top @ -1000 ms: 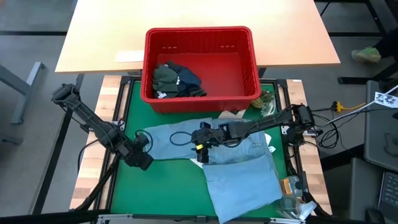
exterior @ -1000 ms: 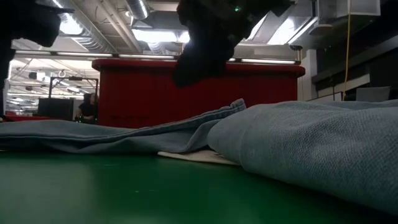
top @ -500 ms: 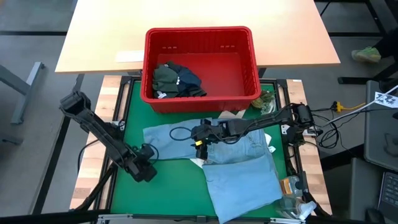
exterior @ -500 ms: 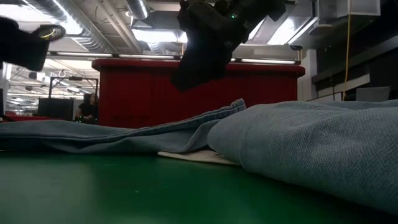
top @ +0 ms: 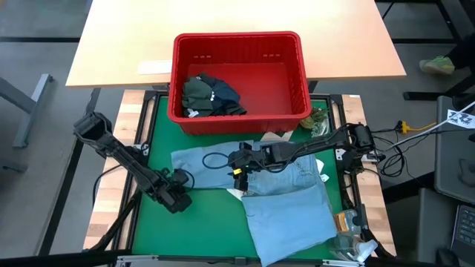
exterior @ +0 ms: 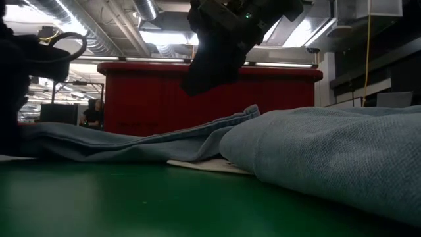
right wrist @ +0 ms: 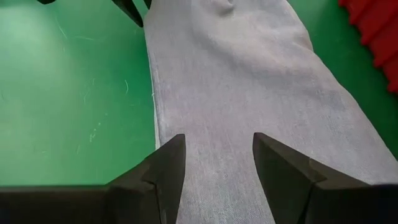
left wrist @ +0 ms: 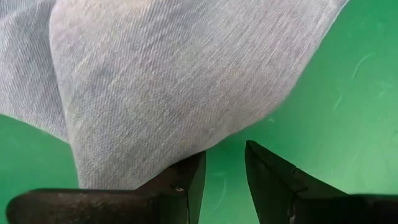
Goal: Fold Laundry from Bin
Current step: Fold the light blue jeans
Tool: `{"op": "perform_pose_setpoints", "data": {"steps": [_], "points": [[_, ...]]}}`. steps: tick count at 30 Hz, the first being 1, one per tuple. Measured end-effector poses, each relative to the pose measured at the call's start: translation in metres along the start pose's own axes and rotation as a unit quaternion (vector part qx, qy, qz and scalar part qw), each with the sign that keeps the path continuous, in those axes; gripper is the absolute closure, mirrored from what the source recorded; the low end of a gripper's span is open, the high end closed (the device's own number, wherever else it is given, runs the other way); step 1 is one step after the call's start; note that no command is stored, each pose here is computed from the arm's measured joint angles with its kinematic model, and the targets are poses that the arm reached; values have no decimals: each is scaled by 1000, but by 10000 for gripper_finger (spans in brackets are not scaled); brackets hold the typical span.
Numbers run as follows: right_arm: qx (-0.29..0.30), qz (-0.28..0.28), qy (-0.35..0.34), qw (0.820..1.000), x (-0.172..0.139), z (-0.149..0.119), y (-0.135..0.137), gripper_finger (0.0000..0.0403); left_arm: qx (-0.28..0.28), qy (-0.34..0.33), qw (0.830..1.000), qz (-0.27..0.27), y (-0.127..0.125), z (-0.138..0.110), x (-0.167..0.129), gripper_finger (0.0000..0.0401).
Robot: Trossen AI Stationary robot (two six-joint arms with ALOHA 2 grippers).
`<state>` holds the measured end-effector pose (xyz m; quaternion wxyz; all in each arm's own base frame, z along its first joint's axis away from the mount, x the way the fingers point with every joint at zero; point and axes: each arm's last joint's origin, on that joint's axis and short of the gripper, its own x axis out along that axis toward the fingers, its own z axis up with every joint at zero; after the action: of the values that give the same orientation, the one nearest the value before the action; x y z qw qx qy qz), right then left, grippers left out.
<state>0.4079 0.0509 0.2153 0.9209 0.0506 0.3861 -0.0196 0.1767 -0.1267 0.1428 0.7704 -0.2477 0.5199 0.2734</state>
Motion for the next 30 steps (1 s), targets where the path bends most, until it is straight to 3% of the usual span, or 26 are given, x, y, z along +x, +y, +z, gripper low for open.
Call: {"op": "perform_pose_setpoints", "data": {"steps": [15, 30], "points": [[0, -1, 1, 1000, 0, 0, 0, 217, 8, -23, 1000, 18, 18, 24, -15, 293], [0, -1, 1, 1000, 0, 0, 0, 217, 6, -49, 999, 1, 31, 39, -31, 293]]}}
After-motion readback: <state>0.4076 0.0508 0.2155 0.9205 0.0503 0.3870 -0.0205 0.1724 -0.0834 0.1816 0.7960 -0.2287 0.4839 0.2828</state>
